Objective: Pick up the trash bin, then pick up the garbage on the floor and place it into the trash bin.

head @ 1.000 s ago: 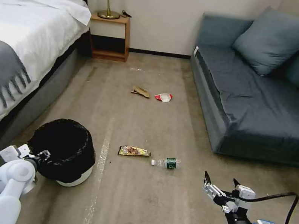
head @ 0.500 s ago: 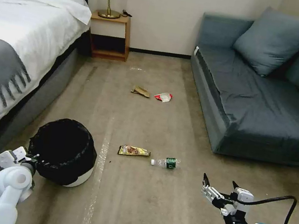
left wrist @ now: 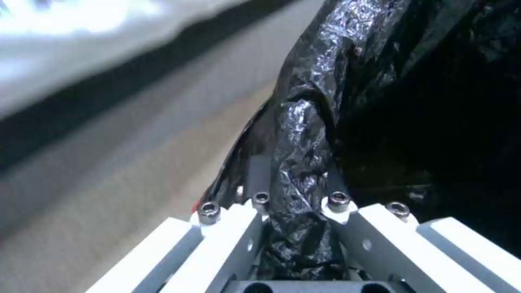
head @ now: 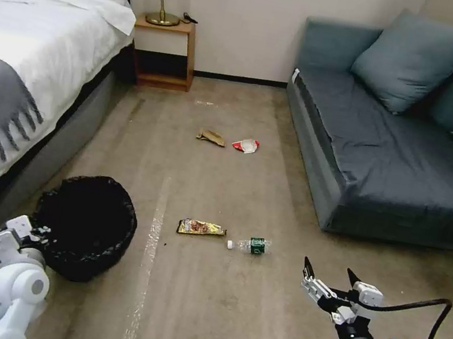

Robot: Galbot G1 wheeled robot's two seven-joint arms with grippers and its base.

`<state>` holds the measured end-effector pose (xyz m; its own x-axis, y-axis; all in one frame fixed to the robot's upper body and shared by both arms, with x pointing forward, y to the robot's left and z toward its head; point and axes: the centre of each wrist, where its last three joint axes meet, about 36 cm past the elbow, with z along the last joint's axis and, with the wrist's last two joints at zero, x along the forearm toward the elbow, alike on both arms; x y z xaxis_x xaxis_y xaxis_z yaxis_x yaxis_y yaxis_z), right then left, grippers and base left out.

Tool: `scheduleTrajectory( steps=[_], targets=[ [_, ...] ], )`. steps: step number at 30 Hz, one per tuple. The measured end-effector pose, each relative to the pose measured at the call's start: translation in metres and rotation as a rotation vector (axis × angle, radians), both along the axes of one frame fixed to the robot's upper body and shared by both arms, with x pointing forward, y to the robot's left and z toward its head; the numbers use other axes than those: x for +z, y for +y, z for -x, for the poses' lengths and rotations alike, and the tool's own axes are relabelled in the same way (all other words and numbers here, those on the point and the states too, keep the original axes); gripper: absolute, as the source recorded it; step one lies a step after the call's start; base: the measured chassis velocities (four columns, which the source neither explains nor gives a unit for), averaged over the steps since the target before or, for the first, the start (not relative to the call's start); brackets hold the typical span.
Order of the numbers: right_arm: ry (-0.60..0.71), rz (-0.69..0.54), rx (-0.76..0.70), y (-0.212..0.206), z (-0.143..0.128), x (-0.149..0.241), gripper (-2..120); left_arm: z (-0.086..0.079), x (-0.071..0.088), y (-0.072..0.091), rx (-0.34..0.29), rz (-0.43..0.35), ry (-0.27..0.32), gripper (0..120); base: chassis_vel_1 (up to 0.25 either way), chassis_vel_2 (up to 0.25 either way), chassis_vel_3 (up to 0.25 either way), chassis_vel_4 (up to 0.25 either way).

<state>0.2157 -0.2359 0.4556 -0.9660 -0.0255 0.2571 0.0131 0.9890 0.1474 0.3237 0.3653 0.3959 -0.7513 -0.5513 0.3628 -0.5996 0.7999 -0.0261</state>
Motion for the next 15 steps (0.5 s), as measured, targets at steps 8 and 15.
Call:
scheduleTrajectory(
  steps=[8,15],
  targets=[
    [-0.031,0.0,0.024,0.0,0.0,-0.002,100,0.017,0.009,-0.008,-0.021,-0.128,-0.053,3,0.0,0.0,0.0,0.0],
    [-0.052,0.005,0.044,-0.001,0.001,-0.005,100,0.026,0.015,-0.013,-0.03,-0.155,-0.063,3,0.0,0.0,0.0,0.0]
  ],
)
